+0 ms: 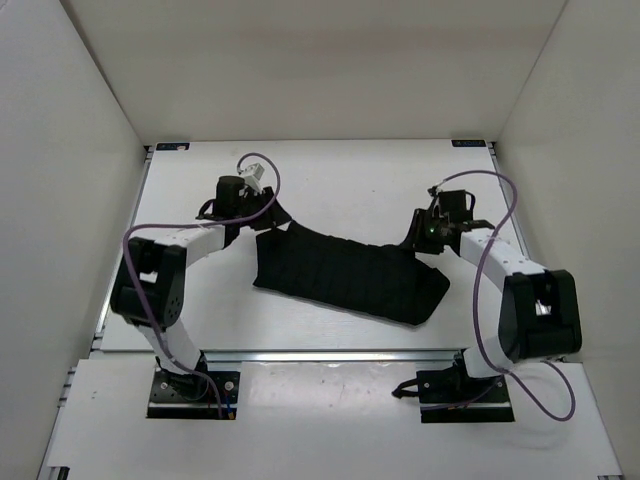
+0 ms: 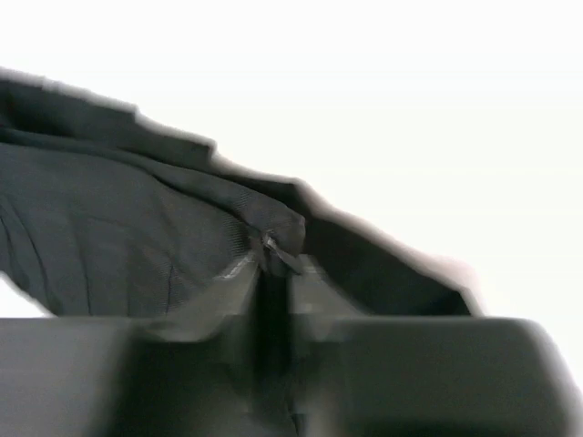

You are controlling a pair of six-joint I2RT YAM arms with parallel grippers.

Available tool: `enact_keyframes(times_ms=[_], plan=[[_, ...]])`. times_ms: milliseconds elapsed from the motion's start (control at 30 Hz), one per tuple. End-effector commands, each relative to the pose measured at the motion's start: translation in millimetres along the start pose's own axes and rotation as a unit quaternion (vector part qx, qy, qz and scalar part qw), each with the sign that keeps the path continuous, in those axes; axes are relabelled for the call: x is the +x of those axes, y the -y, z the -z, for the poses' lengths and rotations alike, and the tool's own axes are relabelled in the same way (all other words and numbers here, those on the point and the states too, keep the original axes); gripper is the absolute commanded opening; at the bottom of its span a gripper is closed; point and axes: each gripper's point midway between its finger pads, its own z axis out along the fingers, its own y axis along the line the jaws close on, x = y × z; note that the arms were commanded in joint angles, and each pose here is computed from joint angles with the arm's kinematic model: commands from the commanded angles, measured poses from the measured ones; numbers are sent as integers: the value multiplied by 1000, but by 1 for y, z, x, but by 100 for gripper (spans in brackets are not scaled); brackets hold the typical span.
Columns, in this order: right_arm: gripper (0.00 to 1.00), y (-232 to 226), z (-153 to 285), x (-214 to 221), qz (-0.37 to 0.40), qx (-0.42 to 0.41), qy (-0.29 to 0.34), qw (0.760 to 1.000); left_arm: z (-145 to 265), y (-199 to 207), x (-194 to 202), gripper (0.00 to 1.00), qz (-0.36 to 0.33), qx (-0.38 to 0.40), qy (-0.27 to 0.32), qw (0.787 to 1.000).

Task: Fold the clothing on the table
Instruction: Fold the skirt

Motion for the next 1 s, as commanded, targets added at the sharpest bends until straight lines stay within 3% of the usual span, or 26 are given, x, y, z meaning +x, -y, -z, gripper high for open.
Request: enact_keyframes(times_ms=[0, 33, 67, 133, 167, 233, 300, 467, 633, 733, 967], plan=[[37, 33, -2, -52, -6, 114, 65, 991, -13, -2, -47, 55, -16, 13, 50, 999], [44, 38, 2, -61, -15, 124, 71, 990, -17, -5, -54, 63, -6, 20, 52, 998], [53, 37, 6, -71, -26, 127, 78, 989, -19, 0, -62, 64, -3, 34, 53, 998], [59, 41, 18, -84, -30, 139, 95, 985, -8, 2, -78, 70, 12, 49, 65, 997], [67, 35, 29, -87, -28, 137, 109, 984, 1, 9, -78, 71, 12, 59, 66, 996], [72, 29, 55, -94, -32, 142, 149, 978, 17, 10, -76, 72, 22, 55, 68, 996], [73, 29, 68, -79, -54, 139, 146, 978, 32, 6, -60, 72, 35, 39, 50, 997], [73, 23, 83, -31, -92, 108, 103, 984, 67, -7, 31, 72, 66, -43, -46, 996], [74, 11, 93, -1, -100, 78, 90, 988, 92, -15, 96, 72, 109, -77, -77, 988], [74, 9, 91, 15, -108, 67, 75, 989, 103, -23, 122, 73, 125, -100, -71, 984], [75, 0, 89, 28, -107, 44, 67, 991, 109, -39, 128, 72, 164, -125, -2, 978]])
